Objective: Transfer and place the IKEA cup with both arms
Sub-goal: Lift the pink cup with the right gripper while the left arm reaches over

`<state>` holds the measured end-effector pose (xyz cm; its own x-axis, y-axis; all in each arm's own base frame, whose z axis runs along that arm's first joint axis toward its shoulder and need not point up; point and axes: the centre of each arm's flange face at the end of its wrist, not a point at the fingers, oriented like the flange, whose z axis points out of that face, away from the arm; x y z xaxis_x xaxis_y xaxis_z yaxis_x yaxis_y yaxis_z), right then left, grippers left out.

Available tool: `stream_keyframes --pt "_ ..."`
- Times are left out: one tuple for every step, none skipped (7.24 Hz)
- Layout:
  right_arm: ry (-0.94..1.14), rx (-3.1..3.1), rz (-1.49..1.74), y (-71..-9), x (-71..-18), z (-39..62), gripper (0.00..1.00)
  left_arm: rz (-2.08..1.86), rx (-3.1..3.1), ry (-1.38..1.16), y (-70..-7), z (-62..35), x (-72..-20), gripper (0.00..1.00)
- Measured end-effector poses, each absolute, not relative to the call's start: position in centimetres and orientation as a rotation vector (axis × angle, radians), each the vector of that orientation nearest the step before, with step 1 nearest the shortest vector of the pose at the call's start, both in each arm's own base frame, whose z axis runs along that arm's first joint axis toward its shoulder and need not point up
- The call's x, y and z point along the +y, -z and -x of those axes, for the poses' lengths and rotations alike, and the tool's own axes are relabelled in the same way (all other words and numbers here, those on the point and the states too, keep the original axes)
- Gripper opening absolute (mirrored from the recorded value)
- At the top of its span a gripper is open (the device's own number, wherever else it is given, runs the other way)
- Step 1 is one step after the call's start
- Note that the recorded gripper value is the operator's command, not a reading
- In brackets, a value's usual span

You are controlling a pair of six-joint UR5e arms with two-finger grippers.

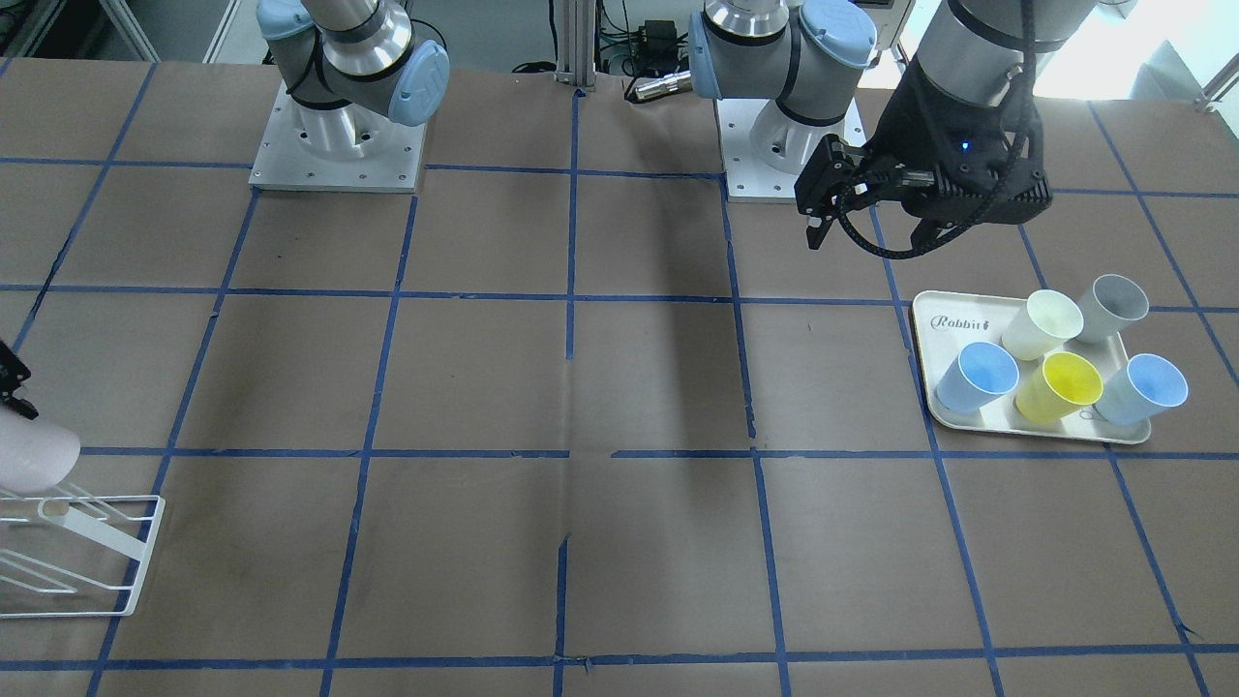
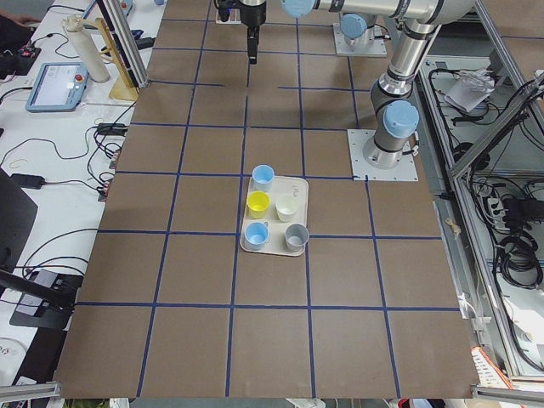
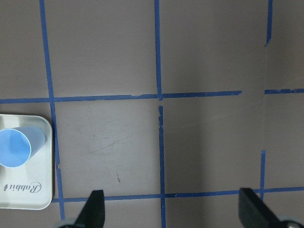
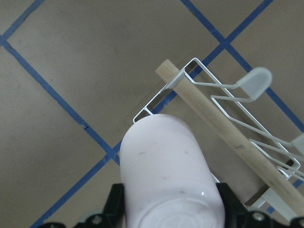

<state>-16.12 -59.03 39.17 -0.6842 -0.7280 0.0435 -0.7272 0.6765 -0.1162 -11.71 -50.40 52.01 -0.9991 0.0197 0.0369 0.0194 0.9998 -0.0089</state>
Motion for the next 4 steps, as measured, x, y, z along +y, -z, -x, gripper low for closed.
stream_keyframes --pt "0.214 2.881 1.242 -41.6 -57.8 15.4 0.50 0.032 -3.095 -0.022 -52.3 11.8 -50.5 1.00" --pt "0.234 2.876 1.223 -43.6 -56.6 14.6 0.50 0.032 -3.082 -0.030 -52.5 11.9 -50.5 1.00" --pt "0.272 2.847 1.176 -44.8 -55.7 13.5 0.50 0.032 -3.068 -0.035 -52.6 11.9 -50.5 1.00" --pt "0.316 2.791 1.087 -45.5 -55.1 12.2 0.50 0.035 -3.055 -0.033 -52.6 11.8 -50.5 1.00"
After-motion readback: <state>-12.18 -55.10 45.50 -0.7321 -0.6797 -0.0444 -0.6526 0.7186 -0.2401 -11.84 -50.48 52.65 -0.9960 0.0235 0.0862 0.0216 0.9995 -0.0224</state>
